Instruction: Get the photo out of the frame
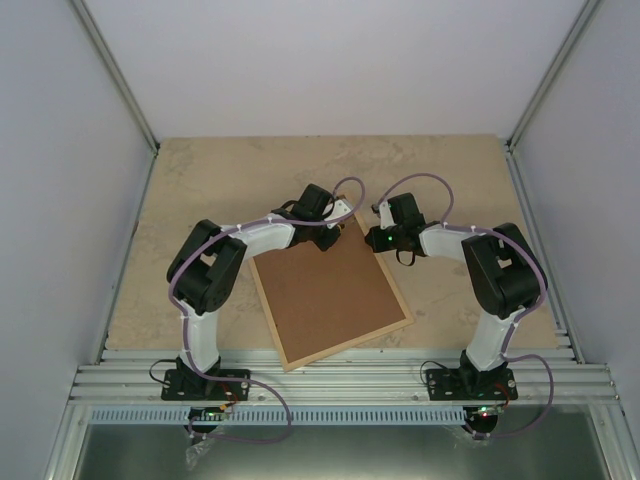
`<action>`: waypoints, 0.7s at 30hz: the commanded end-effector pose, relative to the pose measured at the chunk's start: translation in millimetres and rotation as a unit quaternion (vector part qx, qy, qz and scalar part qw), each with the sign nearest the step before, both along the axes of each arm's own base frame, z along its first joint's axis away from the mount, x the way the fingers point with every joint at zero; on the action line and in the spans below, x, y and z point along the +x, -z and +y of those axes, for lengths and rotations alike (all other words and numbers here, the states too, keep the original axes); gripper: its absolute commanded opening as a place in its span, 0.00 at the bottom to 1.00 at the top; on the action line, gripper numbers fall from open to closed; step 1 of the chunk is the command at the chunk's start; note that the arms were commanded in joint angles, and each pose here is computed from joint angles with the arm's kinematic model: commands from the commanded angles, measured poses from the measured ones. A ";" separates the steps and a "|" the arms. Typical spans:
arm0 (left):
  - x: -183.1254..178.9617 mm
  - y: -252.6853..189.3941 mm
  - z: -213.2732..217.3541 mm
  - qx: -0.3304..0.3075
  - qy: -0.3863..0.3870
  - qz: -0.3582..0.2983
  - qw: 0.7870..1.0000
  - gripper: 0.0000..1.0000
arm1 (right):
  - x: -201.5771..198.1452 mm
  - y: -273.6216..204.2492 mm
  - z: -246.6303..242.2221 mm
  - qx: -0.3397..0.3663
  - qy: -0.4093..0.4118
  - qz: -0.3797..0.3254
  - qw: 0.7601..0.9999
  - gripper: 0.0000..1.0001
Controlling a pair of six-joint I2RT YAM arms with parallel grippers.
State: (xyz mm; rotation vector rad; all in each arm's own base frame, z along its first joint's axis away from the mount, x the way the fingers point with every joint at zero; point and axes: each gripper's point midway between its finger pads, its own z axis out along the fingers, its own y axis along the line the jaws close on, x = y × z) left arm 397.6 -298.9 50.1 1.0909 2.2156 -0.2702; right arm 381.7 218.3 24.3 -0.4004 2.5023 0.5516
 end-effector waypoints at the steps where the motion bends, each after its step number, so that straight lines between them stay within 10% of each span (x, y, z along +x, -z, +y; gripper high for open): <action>1: -5.9 13.2 16.6 0.041 -0.014 0.021 0.999 0.00 | -13.2 14.6 8.8 -0.001 -0.025 0.027 0.999 0.06; 21: -12.9 18.7 9.1 0.029 0.016 0.043 0.999 0.00 | -13.5 13.6 11.6 0.000 -0.029 0.025 0.999 0.06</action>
